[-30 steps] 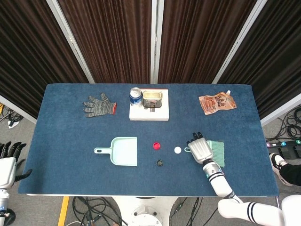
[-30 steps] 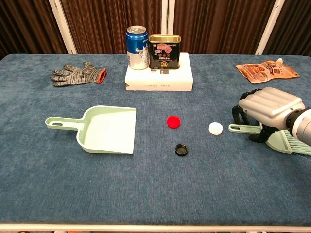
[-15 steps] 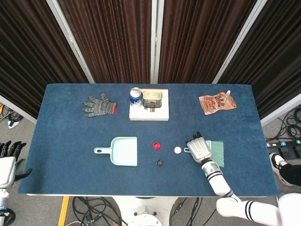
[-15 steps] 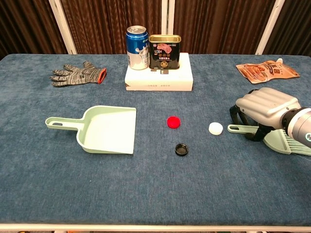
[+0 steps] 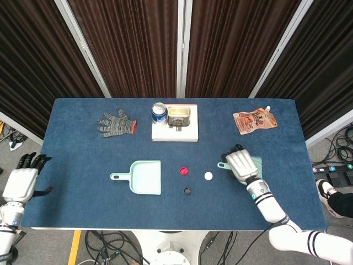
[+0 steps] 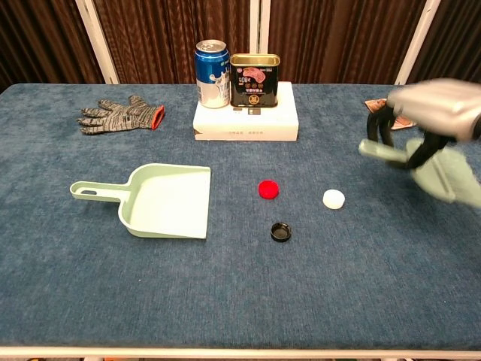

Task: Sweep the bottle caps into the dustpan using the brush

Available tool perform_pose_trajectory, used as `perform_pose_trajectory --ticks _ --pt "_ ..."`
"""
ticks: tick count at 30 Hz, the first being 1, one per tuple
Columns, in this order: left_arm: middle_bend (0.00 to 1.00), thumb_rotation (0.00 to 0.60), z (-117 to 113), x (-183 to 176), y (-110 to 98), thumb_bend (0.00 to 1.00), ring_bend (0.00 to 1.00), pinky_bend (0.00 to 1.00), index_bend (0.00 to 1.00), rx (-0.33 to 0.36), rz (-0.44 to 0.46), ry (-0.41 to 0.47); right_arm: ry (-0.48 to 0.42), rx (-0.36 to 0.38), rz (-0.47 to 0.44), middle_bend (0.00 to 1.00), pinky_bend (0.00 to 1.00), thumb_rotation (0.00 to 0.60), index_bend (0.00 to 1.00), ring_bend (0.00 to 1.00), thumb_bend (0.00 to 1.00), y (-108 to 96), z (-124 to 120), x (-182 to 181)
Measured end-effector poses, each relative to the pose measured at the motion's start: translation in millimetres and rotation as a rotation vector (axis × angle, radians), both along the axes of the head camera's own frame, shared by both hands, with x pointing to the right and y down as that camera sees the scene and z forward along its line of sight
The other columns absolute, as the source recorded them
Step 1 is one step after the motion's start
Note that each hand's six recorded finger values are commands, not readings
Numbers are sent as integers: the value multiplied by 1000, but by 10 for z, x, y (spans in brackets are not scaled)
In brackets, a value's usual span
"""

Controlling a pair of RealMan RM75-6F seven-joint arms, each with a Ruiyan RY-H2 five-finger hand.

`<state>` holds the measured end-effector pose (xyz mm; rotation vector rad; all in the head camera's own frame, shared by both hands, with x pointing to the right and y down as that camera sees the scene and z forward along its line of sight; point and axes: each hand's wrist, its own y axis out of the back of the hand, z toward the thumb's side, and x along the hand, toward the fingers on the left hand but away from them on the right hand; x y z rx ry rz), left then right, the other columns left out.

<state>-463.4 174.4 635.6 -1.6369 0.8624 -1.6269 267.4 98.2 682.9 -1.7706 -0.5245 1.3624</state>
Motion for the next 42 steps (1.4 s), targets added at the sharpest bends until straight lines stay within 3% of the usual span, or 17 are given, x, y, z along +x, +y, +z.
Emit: perform_pose_trajectory --ticks 5,8,18,25,33,42 --pt "258 600 203 372 -259 156 207 205 292 -46 59 75 -76 40 31 620 201 600 611 290 435 -235 -312 66" --pt "273 600 322 600 -335 158 214 228 315 -86 93 117 -92 64 53 620 200 600 611 289 435 -317 -430 146" --pt "307 600 637 1362 -383 173 214 246 328 -188 166 229 -80 22 94 620 200 600 614 283 435 -267 -400 352" --pt "354 600 758 1686 -357 187 226 267 358 -216 205 233 -77 8 111 620 199 600 614 282 435 -229 -379 437" --pt "388 600 881 1825 -247 202 265 320 400 -200 230 165 -71 -24 117 620 198 600 614 282 435 -166 -288 481" --pt "409 600 1016 1937 -179 277 287 367 432 -211 217 148 -70 -46 116 620 197 600 615 282 435 -123 -216 479"
